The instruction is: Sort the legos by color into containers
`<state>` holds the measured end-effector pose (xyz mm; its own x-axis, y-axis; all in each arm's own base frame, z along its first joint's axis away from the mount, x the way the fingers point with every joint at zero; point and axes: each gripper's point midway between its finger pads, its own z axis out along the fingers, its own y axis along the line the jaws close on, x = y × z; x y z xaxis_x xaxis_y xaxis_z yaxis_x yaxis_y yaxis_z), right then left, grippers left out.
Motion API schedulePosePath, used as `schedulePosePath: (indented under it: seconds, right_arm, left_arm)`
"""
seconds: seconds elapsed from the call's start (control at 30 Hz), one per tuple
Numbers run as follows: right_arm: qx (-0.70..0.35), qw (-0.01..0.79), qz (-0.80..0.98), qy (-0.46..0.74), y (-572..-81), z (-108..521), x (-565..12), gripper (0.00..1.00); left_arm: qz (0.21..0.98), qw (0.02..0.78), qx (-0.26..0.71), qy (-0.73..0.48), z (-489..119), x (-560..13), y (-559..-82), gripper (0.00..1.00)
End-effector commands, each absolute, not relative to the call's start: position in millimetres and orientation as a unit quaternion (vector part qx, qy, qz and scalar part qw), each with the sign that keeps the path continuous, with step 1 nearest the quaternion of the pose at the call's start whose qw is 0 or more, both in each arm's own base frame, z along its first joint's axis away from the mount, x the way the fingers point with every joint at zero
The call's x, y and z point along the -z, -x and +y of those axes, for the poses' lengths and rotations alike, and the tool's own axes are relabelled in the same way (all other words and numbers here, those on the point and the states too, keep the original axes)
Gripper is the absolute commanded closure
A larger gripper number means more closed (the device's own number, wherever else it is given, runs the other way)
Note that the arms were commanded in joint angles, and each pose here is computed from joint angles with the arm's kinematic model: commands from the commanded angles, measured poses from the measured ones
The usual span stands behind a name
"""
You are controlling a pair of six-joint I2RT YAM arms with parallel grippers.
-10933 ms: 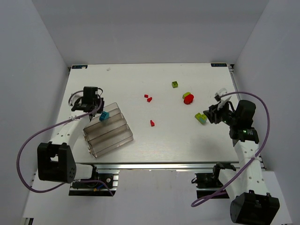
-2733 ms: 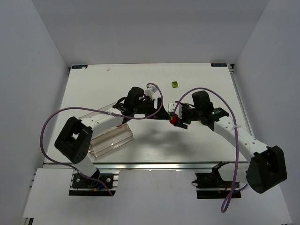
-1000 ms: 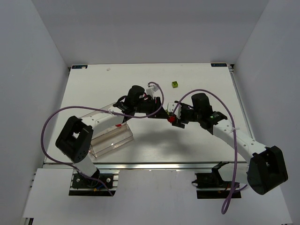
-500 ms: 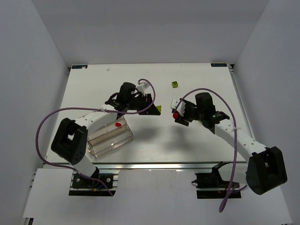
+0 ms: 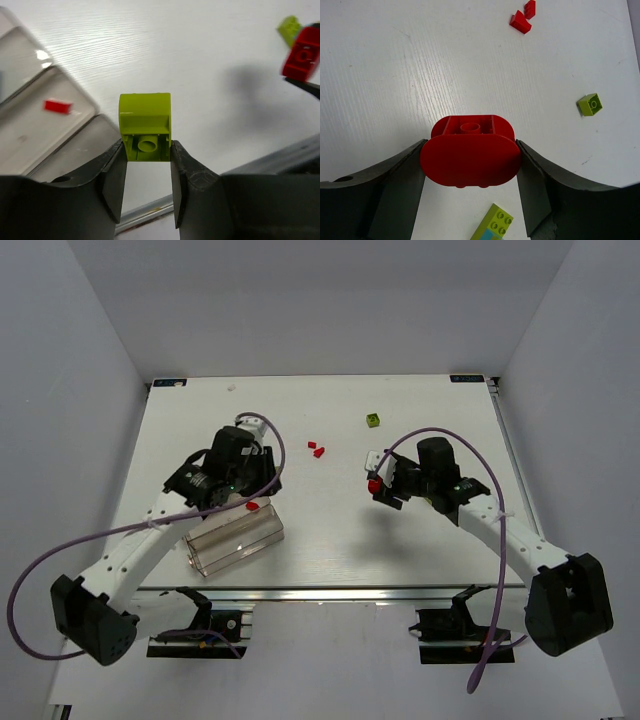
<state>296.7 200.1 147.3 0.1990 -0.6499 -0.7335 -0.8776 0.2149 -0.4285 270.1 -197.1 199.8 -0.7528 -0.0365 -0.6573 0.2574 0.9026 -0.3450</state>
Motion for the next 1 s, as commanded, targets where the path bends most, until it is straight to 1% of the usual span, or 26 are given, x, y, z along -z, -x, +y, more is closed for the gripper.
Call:
schedulePosePath:
  seconds: [0.0, 0.23, 0.37, 0.6, 0.63, 0.67, 0.73, 0.8, 0.83, 0.97]
  right_arm:
    - [-0.128, 0.494, 0.606, 0.61, -295, 203, -161, 1.0]
    - [-0.135, 0.501, 0.599, 0.61, -288, 204, -164, 1.0]
    - [-0.138, 0.5, 0.598, 0.611, -285, 204, -164, 1.0]
    - [-0.143, 0.501, 0.597, 0.61, -284, 206, -166, 1.0]
    - [-0.143, 0.501, 0.598, 0.609, -285, 205, -165, 1.0]
    - [-0.144, 0.5, 0.599, 0.609, -285, 205, -165, 1.0]
    - [-0.145, 0.499, 0.599, 0.609, -285, 206, -164, 1.0]
    - [-0.146, 0.498, 0.601, 0.609, -285, 206, -163, 1.0]
    - [-0.145, 0.499, 0.6, 0.609, -286, 206, -165, 1.0]
    - [-0.152, 0.498, 0.599, 0.608, -285, 208, -165, 1.0]
  left_arm:
    - [0.948, 0.308, 0.073, -0.042, -135, -173, -244, 1.0]
    - [0.971, 0.226, 0.005, -0.08, -117, -126, -224, 1.0]
    - [0.974, 0.205, -0.018, -0.093, -114, -119, -226, 1.0]
    - [0.981, 0.162, -0.015, -0.105, -119, -101, -219, 1.0]
    - [0.981, 0.158, -0.014, -0.108, -119, -99, -218, 0.93]
    - [0.982, 0.157, -0.013, -0.108, -119, -100, -217, 0.9]
    - [0.98, 0.16, -0.007, -0.114, -122, -102, -215, 0.78]
    - [0.98, 0.162, -0.004, -0.115, -122, -103, -214, 0.7]
    - [0.98, 0.162, -0.003, -0.116, -122, -103, -214, 0.62]
    - [0.981, 0.157, -0.004, -0.118, -122, -101, -214, 0.42]
